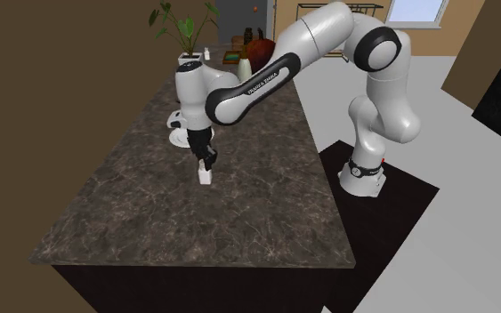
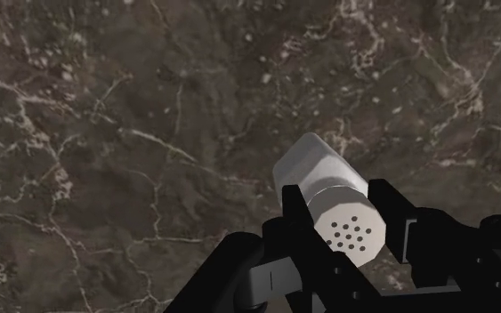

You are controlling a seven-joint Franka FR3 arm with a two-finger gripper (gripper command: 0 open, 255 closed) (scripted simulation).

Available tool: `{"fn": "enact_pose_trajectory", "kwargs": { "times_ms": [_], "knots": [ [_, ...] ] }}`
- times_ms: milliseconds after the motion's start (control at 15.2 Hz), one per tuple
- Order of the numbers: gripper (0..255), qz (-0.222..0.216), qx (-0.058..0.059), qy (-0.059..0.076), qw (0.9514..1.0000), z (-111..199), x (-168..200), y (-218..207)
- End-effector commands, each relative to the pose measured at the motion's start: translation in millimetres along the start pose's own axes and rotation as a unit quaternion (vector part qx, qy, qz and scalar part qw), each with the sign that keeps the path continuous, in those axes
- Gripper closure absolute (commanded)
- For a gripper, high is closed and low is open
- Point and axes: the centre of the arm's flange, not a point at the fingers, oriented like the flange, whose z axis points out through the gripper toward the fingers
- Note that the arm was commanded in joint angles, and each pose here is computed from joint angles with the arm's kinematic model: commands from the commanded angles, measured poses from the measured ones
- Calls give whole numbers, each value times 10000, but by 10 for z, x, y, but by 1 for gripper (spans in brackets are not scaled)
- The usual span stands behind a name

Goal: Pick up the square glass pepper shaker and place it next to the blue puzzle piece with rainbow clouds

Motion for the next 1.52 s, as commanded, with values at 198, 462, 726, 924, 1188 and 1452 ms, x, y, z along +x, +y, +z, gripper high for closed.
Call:
{"fn": "enact_pose_trajectory", "kwargs": {
  "times_ms": [198, 462, 726, 924, 1188, 1452],
  "knots": [
    [255, 0, 0, -1, 10000, -260, 0, 1],
    [255, 0, 0, -1, 10000, -471, -5, 6],
    [255, 0, 0, -1, 10000, -682, -9, 11],
    [255, 0, 0, -1, 10000, -840, -12, 14],
    [255, 0, 0, -1, 10000, -1051, -16, 19],
    [255, 0, 0, -1, 10000, -1262, -20, 24]
  ]
}}
